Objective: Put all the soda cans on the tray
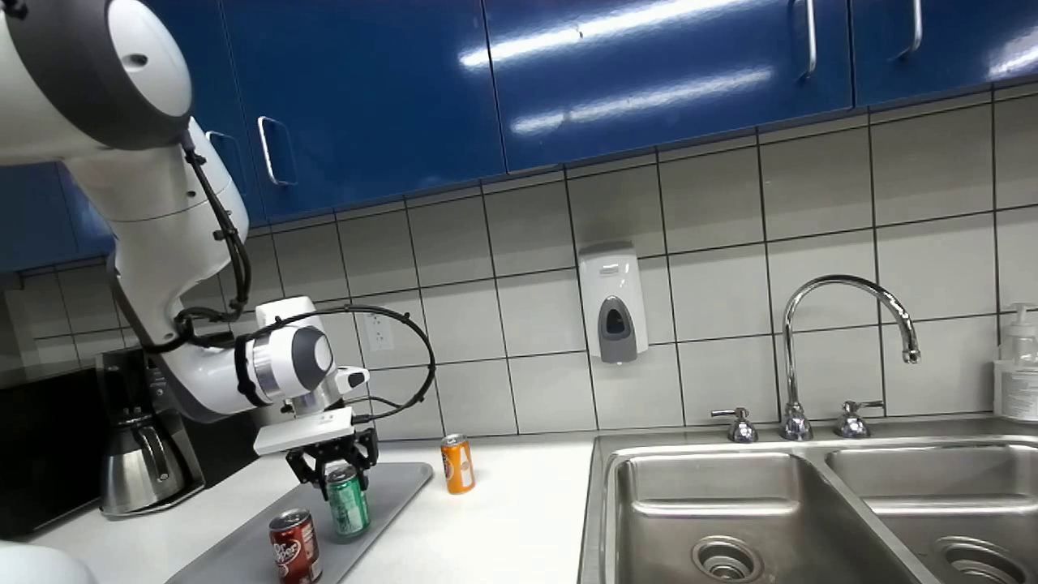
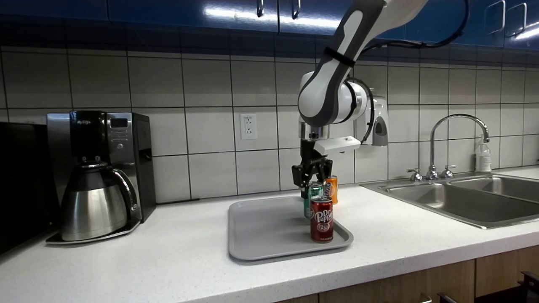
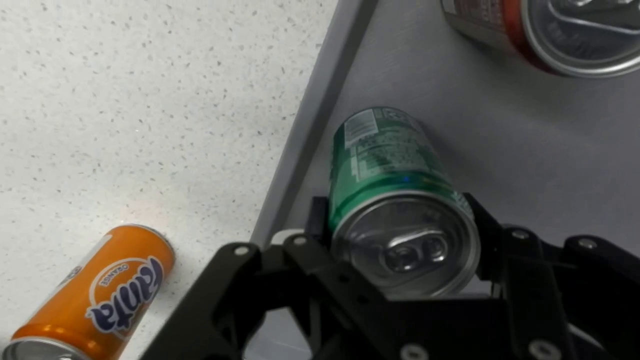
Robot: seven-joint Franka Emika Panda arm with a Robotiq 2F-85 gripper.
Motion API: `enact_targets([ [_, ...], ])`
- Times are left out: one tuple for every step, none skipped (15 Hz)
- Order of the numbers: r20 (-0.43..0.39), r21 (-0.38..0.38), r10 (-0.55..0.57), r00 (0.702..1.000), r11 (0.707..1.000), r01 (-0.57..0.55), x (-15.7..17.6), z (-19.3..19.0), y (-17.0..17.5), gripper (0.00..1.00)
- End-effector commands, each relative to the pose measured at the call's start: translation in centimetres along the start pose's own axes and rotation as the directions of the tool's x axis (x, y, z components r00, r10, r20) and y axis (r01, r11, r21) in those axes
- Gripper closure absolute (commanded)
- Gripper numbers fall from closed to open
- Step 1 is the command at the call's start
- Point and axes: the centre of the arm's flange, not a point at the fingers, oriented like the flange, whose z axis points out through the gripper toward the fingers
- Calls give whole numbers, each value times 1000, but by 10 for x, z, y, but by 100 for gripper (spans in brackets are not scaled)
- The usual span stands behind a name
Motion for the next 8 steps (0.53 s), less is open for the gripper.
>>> enact_targets([
  [-13, -15, -20, 1000, 1000, 20, 2, -5, 0, 11],
  [-13, -17, -20, 1000, 1000, 19, 2, -5, 0, 10],
  [-14, -18, -19, 1000, 1000, 19, 2, -6, 0, 4],
  [-15, -18, -18, 1000, 1000, 18, 2, -6, 0, 1],
  [-16, -19, -17, 1000, 1000, 17, 1, -7, 0, 0],
  [-18, -20, -17, 1000, 1000, 16, 1, -8, 0, 0],
  [-21, -21, -15, 1000, 1000, 15, 0, -9, 0, 0],
  [-24, -22, -14, 1000, 1000, 13, 0, -11, 1, 0],
])
